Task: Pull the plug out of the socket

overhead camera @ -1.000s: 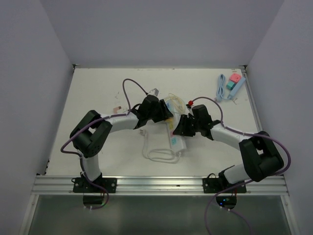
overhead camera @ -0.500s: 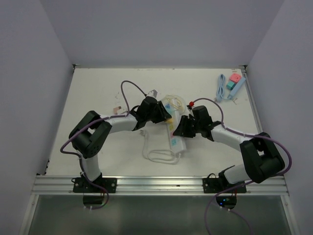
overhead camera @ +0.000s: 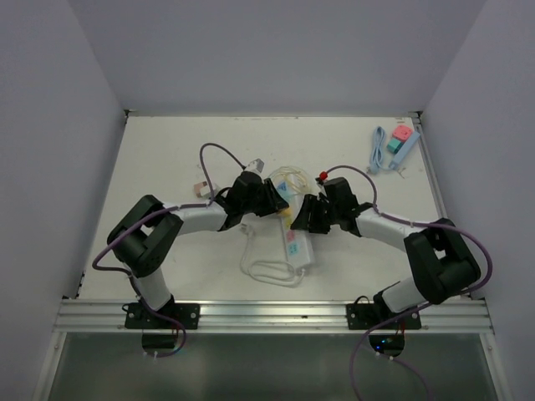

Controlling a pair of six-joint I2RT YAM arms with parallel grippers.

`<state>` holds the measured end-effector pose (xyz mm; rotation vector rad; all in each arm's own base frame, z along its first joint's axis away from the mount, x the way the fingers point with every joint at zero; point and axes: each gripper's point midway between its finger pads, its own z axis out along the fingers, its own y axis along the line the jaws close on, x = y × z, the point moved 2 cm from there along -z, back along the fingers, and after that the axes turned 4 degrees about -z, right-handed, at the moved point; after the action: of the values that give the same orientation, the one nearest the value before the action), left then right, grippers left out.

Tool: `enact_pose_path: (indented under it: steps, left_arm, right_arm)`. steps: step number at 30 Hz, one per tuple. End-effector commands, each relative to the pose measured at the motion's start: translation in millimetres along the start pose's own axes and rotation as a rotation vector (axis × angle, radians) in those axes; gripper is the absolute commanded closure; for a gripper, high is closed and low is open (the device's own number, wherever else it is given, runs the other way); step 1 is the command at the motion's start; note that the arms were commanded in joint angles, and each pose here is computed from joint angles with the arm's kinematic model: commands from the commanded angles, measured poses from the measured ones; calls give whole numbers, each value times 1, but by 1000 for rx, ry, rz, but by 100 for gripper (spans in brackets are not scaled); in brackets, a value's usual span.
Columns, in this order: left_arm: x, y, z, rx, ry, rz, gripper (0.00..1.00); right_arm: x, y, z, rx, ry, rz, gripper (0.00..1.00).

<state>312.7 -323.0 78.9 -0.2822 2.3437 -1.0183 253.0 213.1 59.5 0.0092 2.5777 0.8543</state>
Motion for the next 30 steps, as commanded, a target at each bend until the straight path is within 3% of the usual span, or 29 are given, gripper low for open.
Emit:
enact_pose_path:
  steps: [1, 6, 9, 10, 11, 14, 17, 30]
  left_arm:
    - [-3, -23, -13, 105, 5, 61, 98]
    - [-5, -28, -13, 119, 4, 65, 98]
    - [-7, -31, -13, 124, 1, 65, 98]
    - [-7, -32, -12, 126, 3, 66, 98]
    - [-8, -32, -12, 125, 2, 65, 98]
    - [-10, -34, -13, 129, -6, 66, 98]
    - [-11, -36, -14, 132, -7, 63, 98]
    - [-40, -19, -41, 108, -48, 4, 100]
  right_arm:
    - [-26, 7, 6, 1, -64, -7, 48]
    - [-35, 15, 10, -27, -65, -5, 43]
    - [-33, 13, 13, -23, -52, 2, 50]
    - [-33, 12, 14, -23, -51, 4, 53]
    - [-30, 11, 15, -20, -42, 4, 64]
    - [-28, 7, 18, -9, -34, 6, 78]
    - [-22, 0, 17, 20, -16, -6, 100]
    - [2, -91, -8, 400, 18, 70, 100]
